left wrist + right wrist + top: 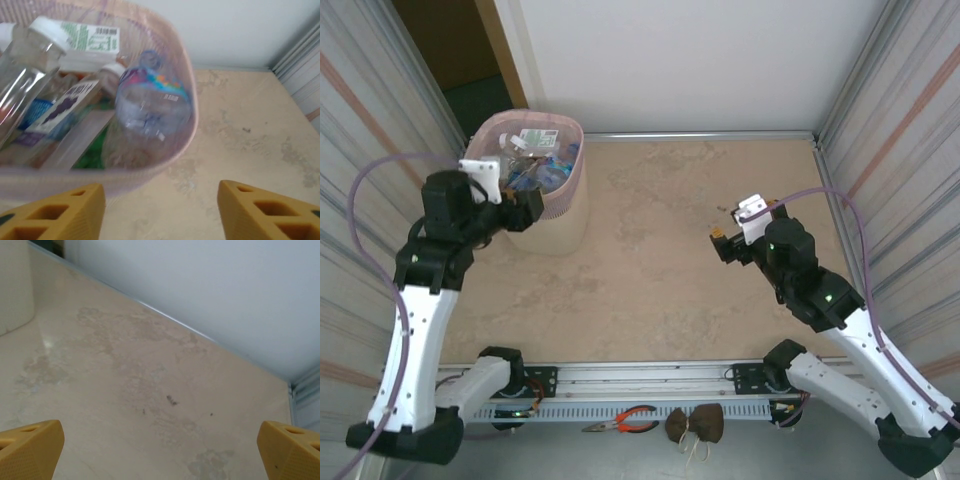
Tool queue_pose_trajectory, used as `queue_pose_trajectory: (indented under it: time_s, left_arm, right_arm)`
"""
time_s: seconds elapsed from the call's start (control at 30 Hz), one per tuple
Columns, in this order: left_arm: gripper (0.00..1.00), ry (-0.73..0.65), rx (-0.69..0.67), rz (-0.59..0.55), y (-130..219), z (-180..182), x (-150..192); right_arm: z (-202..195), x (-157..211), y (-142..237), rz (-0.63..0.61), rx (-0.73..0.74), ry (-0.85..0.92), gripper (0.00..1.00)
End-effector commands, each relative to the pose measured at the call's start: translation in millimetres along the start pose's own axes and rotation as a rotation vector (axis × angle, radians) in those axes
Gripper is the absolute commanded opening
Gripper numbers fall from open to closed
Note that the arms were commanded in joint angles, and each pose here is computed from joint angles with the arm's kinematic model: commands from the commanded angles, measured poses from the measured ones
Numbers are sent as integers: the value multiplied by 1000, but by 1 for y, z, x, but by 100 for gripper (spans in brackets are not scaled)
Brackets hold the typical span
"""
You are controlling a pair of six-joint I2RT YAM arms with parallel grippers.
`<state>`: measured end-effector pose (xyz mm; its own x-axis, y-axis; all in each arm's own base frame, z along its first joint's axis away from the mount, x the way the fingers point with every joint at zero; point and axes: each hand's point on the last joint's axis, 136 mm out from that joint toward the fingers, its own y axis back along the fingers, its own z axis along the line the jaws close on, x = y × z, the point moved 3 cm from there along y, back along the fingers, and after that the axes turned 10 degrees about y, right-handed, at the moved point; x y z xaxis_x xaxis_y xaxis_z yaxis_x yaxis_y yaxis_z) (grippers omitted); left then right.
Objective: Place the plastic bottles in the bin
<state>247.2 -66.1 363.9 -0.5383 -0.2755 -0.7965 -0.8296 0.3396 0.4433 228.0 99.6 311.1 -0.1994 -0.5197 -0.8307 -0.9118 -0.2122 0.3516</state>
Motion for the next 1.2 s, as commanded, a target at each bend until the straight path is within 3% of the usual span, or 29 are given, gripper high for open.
queue_pose_trajectory:
  time_s: [0.0, 0.17, 0.33, 0.53, 0.7, 0.87, 1.17]
  left_arm:
    - [70, 36, -67, -60, 16, 14, 14]
    - [85, 82, -118, -58, 8, 39, 54]
    - [99, 114, -274, -27, -16, 79, 91]
    - [99, 28, -377, -59, -47, 112, 113]
    - [99, -162, -262, -131, -77, 110, 124]
    - [99, -261, -277, -185, -101, 122, 132]
    - [99, -309, -181, -234, -146, 132, 131]
  right_arm:
    - [-3, 17, -6, 35, 5, -112, 99]
    - [-12, 51, -30, 101, 96, -164, 99]
    - [-30, 91, -56, 153, 219, -257, 99]
    - [-54, 136, -78, 169, 363, -395, 99]
    - [-57, 158, -94, 125, 399, -438, 99]
    - [-57, 172, -111, 72, 424, -448, 99]
    - [-53, 188, -142, 50, 387, -419, 99]
